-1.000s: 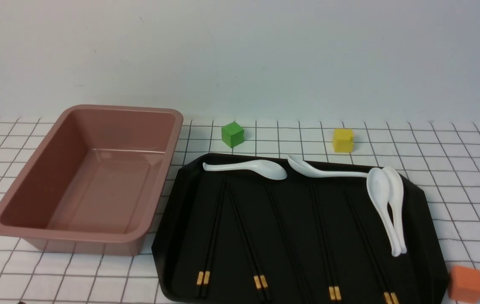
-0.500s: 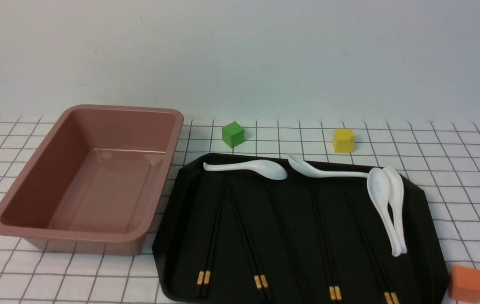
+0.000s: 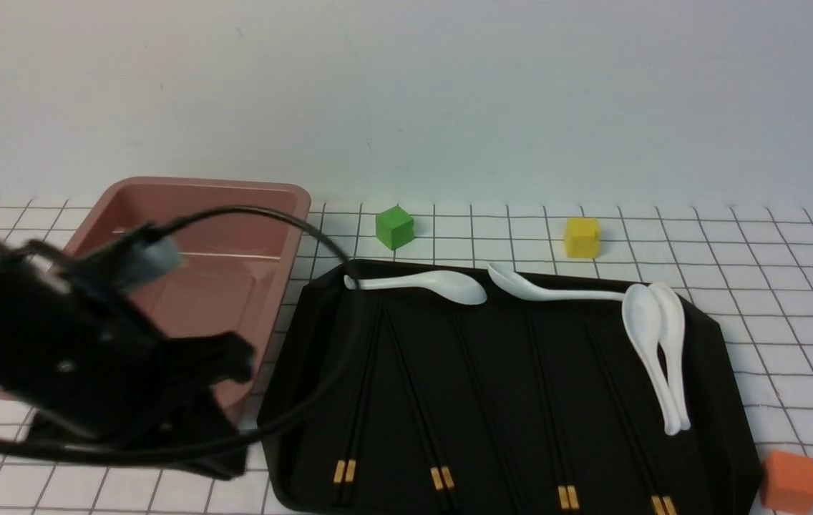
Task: On white black tablecloth take chopsticks from black tray and put them in box.
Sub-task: 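Reach over to the black tray and grasp a pair of chopsticks with the left gripper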
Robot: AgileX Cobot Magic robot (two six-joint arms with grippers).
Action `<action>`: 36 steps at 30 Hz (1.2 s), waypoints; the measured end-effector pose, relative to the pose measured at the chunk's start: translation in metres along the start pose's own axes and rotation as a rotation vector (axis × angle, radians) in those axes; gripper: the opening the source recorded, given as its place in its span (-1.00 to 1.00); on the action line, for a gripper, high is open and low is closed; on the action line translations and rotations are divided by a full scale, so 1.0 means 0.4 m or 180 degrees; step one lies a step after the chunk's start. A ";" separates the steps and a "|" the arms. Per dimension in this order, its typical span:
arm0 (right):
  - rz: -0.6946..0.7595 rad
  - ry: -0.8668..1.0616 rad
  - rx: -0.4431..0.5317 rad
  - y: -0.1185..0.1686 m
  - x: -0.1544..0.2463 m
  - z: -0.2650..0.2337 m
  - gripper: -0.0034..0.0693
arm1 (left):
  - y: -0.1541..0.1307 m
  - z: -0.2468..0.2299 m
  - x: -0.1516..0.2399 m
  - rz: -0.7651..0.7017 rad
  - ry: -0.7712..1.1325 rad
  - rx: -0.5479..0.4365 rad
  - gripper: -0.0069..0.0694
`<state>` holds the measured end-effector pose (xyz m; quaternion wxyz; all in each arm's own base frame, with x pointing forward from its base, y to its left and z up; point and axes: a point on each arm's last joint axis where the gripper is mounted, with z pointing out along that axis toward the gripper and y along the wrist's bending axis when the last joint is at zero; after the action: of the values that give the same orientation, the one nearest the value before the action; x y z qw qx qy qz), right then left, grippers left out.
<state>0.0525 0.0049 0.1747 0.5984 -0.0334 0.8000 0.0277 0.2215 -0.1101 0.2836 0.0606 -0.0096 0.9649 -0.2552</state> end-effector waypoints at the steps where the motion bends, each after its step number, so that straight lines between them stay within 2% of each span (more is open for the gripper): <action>1: 0.0000 0.0000 0.0000 0.000 0.000 0.000 -0.25 | -0.035 0.038 -0.018 0.0131 0.0101 -0.0059 -0.85; 6: 0.0000 0.0000 0.0000 0.000 0.000 0.000 -0.25 | -0.109 0.151 -0.065 0.0317 0.0248 -0.0426 -0.85; 9: 0.0000 0.0000 0.0000 0.000 0.000 0.000 -0.25 | -0.132 0.238 -0.106 0.0361 0.0194 -0.0860 -0.75; 10: 0.0000 0.0000 0.0000 0.000 0.000 0.000 -0.25 | -0.135 0.237 -0.106 0.0371 0.0187 -0.0852 -0.75; 12: 0.0000 0.0000 0.0000 0.000 0.000 0.000 -0.25 | -0.134 0.288 -0.138 0.0399 0.0094 -0.1100 -0.59; 20: 0.0000 0.0000 0.0000 0.000 0.000 0.000 -0.25 | -0.129 0.367 -0.188 0.0560 -0.0040 -0.1194 -0.15; 27: 0.0000 0.0000 0.0000 0.000 0.000 0.000 -0.25 | -0.109 0.401 -0.205 0.0778 -0.0119 -0.1368 -0.11; 36: 0.0000 0.0000 0.0000 0.000 0.000 0.000 -0.25 | -0.091 0.450 -0.215 0.0818 -0.0106 -0.1407 -0.11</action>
<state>0.0525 0.0049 0.1747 0.5984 -0.0334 0.8000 0.0277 0.3282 -0.2259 0.1561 0.1048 0.0959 0.9895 -0.0281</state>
